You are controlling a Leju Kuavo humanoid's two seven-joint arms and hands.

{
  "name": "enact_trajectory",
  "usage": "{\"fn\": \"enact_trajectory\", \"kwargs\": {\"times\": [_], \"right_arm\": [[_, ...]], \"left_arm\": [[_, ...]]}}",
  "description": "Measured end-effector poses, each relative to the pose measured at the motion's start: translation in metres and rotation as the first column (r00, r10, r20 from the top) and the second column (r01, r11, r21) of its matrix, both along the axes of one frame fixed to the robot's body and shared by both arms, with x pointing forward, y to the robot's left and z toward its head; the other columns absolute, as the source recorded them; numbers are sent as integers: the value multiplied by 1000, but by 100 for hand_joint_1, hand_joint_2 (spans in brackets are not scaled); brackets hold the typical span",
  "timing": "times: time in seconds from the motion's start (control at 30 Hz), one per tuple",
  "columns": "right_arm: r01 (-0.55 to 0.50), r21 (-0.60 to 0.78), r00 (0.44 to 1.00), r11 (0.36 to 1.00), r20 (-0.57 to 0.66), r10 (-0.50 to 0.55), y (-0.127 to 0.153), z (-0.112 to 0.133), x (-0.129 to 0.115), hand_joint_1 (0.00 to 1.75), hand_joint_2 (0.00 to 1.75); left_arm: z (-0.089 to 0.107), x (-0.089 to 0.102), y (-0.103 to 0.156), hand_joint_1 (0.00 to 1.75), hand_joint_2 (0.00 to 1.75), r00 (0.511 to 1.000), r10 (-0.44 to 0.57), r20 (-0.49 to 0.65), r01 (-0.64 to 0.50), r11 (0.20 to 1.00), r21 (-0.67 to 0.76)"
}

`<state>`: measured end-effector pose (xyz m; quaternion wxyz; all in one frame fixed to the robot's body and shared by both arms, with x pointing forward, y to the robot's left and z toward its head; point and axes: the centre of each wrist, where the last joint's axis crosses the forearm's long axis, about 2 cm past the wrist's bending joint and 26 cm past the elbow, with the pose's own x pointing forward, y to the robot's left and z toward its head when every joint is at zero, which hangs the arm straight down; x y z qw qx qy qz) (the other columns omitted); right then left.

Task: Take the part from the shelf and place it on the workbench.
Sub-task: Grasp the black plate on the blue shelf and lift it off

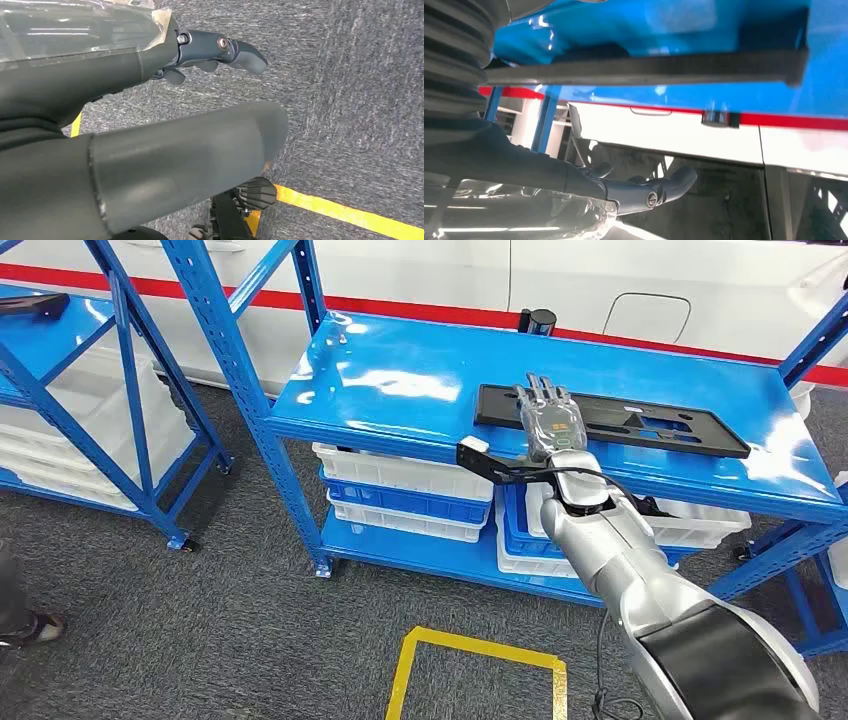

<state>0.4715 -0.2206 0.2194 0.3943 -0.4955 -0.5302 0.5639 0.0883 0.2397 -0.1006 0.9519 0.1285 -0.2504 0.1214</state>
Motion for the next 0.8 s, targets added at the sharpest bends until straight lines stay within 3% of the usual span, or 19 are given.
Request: {"fn": "enact_trajectory", "kwargs": {"times": [0.8], "right_arm": [[26,-7,999,1000,20,-26,-11,1,2,0,175]], "left_arm": [[1,3,0,0,0,1000,-13,6,13,1000,-6]]}}
